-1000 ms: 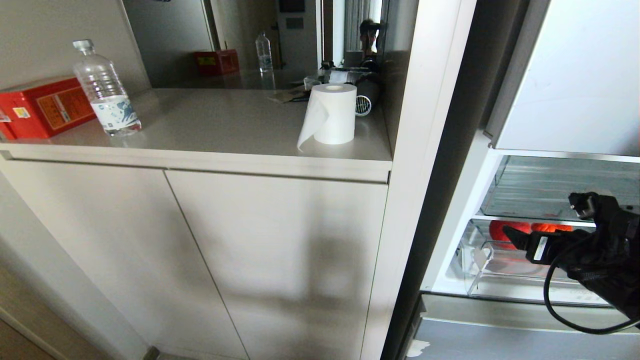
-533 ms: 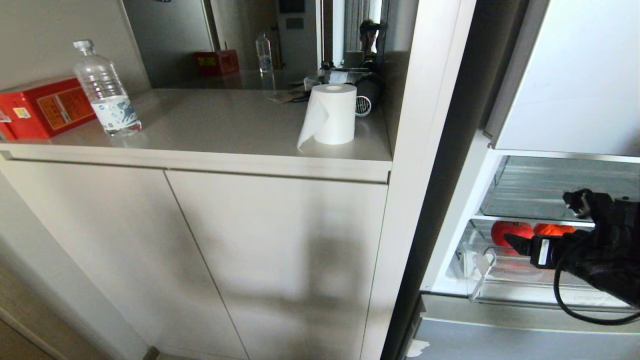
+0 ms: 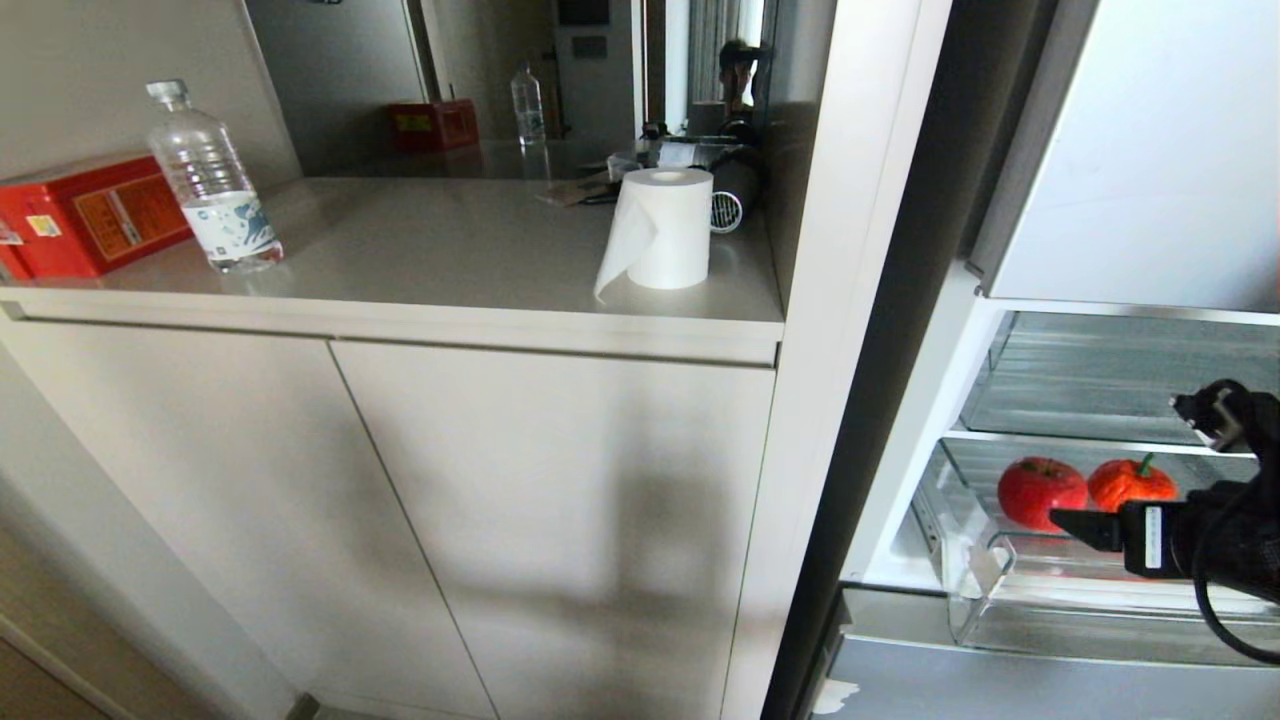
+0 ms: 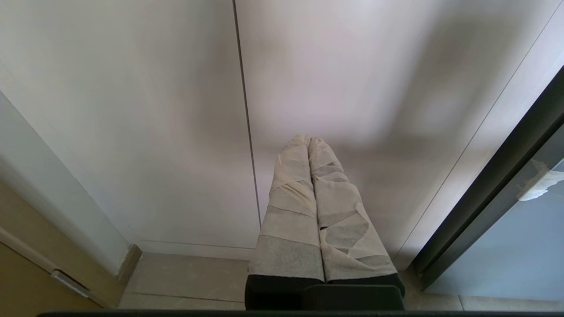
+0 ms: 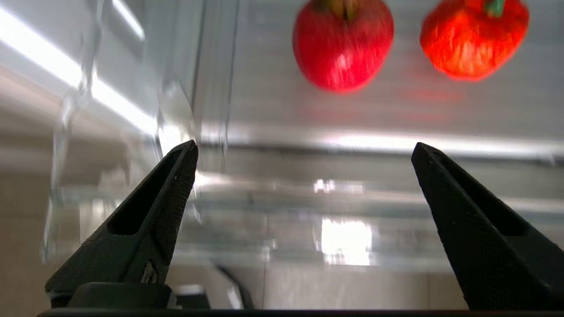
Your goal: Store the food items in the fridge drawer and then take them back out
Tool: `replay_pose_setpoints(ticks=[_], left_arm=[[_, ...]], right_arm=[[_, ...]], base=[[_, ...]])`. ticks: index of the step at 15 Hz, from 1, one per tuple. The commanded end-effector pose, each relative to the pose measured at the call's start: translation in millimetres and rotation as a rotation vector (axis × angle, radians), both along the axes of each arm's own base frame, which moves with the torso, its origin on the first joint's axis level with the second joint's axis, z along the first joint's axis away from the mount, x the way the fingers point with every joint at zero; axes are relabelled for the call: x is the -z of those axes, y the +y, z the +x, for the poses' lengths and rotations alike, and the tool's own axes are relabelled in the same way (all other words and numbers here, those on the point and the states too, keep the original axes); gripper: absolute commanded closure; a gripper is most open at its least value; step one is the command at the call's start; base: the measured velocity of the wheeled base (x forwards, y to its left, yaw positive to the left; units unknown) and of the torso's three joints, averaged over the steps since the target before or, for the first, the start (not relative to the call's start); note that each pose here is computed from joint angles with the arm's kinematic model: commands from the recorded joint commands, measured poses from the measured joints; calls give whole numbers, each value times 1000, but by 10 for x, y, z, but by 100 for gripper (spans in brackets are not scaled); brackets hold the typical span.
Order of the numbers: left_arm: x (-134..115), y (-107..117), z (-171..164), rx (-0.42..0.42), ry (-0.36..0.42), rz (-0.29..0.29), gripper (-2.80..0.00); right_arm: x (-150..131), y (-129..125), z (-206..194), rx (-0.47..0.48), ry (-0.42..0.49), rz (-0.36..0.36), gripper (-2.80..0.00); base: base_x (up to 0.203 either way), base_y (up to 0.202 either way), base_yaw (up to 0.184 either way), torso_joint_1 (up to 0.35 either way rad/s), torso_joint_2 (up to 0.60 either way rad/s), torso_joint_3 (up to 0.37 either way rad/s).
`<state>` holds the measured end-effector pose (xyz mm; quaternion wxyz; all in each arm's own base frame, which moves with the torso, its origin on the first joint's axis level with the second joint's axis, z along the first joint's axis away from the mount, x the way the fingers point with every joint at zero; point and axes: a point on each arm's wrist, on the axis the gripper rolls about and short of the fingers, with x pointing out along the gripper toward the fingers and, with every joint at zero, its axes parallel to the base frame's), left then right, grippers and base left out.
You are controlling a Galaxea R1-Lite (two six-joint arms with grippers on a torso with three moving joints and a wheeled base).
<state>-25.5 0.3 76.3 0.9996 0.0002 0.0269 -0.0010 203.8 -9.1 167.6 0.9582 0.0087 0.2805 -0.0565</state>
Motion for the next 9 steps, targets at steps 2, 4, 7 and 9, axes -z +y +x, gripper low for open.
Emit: replay_pose_setpoints(ticks=[2,4,7,9], left_arm=[[0,0,0,0,0,0,0],[0,0,0,0,0,0,0],[0,0,0,0,0,0,0],[0,0,0,0,0,0,0]], right_arm=[[-91,4,-149,1,17,0,-280],[-86,7,-210,-3,48,-4,-280],[-102,12,-340,-14,83,-17,-280],[-135,16,-451,-14,114,-16,-280]], base=[[0,0,0,0,0,0],[0,0,0,0,0,0],[0,0,0,0,0,0],[0,0,0,0,0,0]])
